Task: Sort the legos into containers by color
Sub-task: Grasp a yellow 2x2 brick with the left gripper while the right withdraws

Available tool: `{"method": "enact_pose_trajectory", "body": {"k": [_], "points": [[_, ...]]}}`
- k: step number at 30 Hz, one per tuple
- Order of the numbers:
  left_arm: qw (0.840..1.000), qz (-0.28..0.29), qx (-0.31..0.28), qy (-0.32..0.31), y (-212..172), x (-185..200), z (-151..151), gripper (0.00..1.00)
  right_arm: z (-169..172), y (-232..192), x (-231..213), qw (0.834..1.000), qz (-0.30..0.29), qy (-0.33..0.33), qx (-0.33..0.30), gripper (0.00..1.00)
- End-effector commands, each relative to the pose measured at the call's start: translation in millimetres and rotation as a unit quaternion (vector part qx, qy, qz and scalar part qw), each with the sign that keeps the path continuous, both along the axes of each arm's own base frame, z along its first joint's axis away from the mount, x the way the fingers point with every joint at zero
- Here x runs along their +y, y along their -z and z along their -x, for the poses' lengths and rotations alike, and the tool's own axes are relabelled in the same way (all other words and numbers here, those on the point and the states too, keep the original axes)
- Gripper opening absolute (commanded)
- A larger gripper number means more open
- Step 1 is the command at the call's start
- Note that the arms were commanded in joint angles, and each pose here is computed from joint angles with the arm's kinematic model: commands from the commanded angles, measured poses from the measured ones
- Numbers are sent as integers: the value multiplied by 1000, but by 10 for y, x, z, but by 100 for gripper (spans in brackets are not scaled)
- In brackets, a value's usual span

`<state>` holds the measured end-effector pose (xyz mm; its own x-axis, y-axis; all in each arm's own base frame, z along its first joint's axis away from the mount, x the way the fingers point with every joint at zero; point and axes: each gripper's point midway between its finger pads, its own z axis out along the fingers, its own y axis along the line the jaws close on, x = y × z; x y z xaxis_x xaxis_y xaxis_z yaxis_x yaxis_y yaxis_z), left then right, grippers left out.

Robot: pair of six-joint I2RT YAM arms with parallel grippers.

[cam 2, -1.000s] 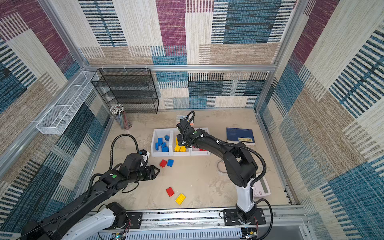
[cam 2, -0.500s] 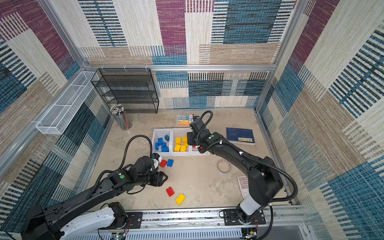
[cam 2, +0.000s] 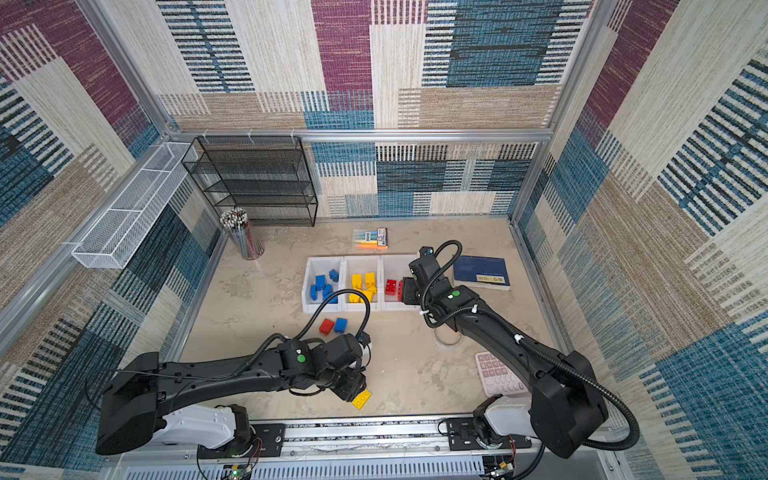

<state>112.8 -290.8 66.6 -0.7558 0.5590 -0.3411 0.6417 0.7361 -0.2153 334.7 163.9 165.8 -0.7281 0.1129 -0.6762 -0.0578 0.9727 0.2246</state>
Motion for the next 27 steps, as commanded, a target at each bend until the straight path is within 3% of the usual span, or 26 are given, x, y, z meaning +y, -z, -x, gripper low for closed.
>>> {"method": "enact_pose_trajectory", "body": {"k": [1, 18, 27], "points": [[999, -21, 0, 24, 88, -70, 67, 61, 2, -23, -19, 1000, -10, 9, -6, 64], [997, -68, 25, 33, 385, -165, 134, 57, 98, 47, -112, 1000, -10, 16, -3, 64], [996, -83, 22, 38, 470, -165, 118, 42, 125, 57, -165, 1000, -10, 22, -3, 64]]}}
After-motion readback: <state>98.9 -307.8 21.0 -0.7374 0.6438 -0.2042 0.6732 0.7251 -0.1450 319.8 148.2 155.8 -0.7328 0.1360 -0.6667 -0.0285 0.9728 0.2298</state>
